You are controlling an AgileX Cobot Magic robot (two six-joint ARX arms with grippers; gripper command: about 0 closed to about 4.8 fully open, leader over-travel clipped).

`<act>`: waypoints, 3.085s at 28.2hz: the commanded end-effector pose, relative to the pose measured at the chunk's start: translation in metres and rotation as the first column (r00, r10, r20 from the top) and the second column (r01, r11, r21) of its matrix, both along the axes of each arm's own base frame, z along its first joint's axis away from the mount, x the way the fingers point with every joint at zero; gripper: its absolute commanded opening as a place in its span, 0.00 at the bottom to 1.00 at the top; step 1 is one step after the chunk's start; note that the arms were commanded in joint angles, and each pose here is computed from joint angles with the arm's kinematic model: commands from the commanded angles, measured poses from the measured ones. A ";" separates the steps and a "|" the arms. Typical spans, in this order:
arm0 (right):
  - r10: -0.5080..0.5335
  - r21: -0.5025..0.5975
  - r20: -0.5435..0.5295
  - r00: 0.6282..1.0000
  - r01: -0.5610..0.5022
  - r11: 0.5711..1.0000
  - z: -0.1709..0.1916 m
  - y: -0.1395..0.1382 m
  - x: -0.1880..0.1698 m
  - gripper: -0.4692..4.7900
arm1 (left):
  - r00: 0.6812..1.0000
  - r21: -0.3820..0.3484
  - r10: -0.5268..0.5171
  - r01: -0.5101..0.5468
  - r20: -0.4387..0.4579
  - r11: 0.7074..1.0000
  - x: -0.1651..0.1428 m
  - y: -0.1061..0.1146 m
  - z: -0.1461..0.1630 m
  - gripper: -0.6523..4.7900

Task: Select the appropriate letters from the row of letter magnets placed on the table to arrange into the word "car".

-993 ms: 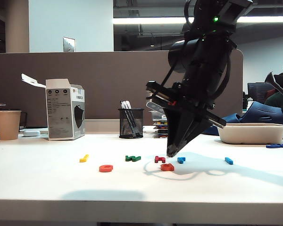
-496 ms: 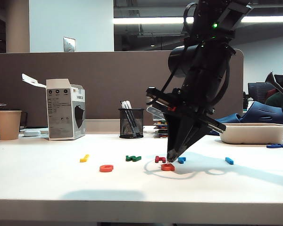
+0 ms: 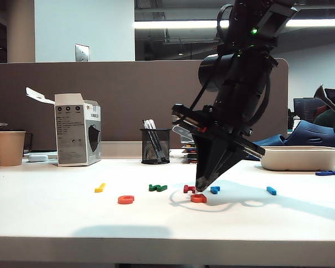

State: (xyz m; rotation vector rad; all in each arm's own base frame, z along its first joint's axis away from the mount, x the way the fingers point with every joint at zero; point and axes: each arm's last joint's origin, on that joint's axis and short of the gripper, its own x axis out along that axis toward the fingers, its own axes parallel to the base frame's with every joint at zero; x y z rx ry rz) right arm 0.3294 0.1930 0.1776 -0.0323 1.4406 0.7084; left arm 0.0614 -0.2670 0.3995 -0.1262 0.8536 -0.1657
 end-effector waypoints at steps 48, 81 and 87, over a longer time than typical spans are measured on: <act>-0.020 -0.019 -0.029 0.999 0.020 1.000 -0.015 0.000 -0.002 0.08 | 1.000 0.007 0.000 0.000 0.007 1.000 0.000 0.001 0.001 0.11; -0.042 0.059 -0.056 0.998 0.046 0.997 -0.036 0.037 -0.006 0.08 | 1.000 0.008 0.000 0.000 0.007 1.000 0.000 0.001 0.001 0.11; -0.048 0.059 -0.057 0.997 0.051 0.997 -0.035 0.037 -0.006 0.08 | 1.000 0.008 0.000 0.000 0.007 1.000 0.000 0.001 0.001 0.11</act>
